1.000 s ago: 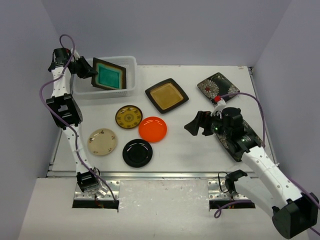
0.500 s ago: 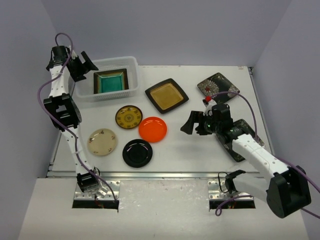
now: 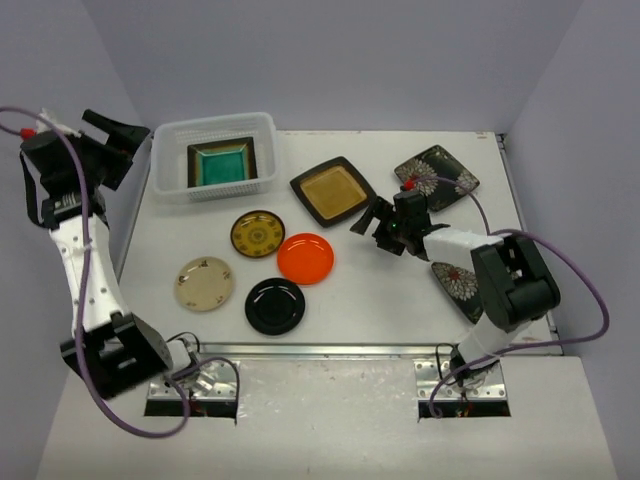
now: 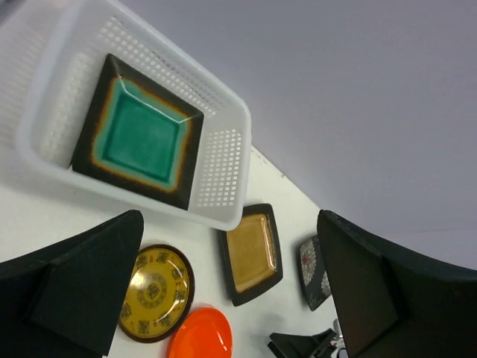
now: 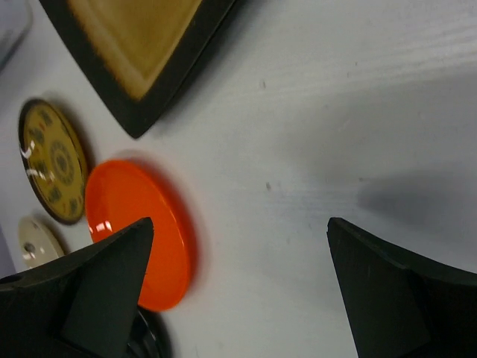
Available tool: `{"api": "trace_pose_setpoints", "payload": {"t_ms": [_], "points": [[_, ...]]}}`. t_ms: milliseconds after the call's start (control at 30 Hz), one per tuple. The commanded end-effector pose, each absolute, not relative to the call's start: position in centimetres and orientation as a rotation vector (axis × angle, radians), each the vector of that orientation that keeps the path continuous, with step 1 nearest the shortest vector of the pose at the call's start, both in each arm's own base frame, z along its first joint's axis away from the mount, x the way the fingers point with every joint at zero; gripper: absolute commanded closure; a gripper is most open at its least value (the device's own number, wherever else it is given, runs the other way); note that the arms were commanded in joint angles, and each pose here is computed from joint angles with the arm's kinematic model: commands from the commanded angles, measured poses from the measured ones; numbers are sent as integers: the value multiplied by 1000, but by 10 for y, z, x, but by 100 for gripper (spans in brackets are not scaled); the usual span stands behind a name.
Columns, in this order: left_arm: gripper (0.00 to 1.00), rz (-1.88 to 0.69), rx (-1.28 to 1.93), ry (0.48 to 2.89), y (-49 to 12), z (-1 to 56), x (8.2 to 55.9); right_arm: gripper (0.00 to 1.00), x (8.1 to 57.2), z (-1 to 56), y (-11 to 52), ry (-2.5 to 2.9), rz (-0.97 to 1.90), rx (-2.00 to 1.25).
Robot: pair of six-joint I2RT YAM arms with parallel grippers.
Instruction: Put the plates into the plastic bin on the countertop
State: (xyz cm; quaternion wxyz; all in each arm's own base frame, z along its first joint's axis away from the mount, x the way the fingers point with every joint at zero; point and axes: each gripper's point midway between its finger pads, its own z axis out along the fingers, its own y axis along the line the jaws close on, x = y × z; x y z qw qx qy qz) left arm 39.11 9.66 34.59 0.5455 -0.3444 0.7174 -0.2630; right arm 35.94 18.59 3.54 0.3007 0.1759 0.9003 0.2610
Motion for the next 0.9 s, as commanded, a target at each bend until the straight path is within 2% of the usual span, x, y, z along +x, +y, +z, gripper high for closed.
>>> {"api": "trace_pose_setpoints", "payload": {"t_ms": [0, 33, 133, 233, 367, 433, 500, 533, 600, 667, 733, 867], "points": [[0, -717, -703, 1536, 53, 372, 331, 1, 425, 43, 206, 2182, 902, 698], [0, -727, -642, 1505, 39, 378, 315, 1, 434, 45, 211, 2156, 930, 726], [0, -739, -673, 1558, 25, 324, 298, 3, 447, 19, 210, 2157, 931, 840], [0, -717, -668, 1599, 14, 292, 281, 14, 457, -2, 208, 2130, 940, 952], [0, -637, -642, 1650, 14, 276, 278, 37, 462, -29, 205, 2128, 937, 1044], [0, -613, -623, 1663, 12, 280, 279, 57, 458, -43, 200, 2130, 929, 1106], [0, -600, -587, 1670, 9, 286, 281, 71, 456, -48, 197, 2119, 929, 1128], [0, -598, -593, 1675, 10, 284, 281, 71, 455, -48, 197, 2115, 933, 1130], [0, -591, -549, 1686, 5, 288, 283, 86, 455, -45, 198, 2102, 957, 1118], [0, -600, -484, 1698, -2, 289, 286, 96, 455, -33, 198, 2064, 1004, 1097], [0, -641, -399, 1701, -16, 290, 287, 100, 453, -13, 196, 2006, 1057, 1061], [0, -770, -284, 1720, -41, 288, 294, 100, 456, 55, 188, 1907, 1170, 940]]}}
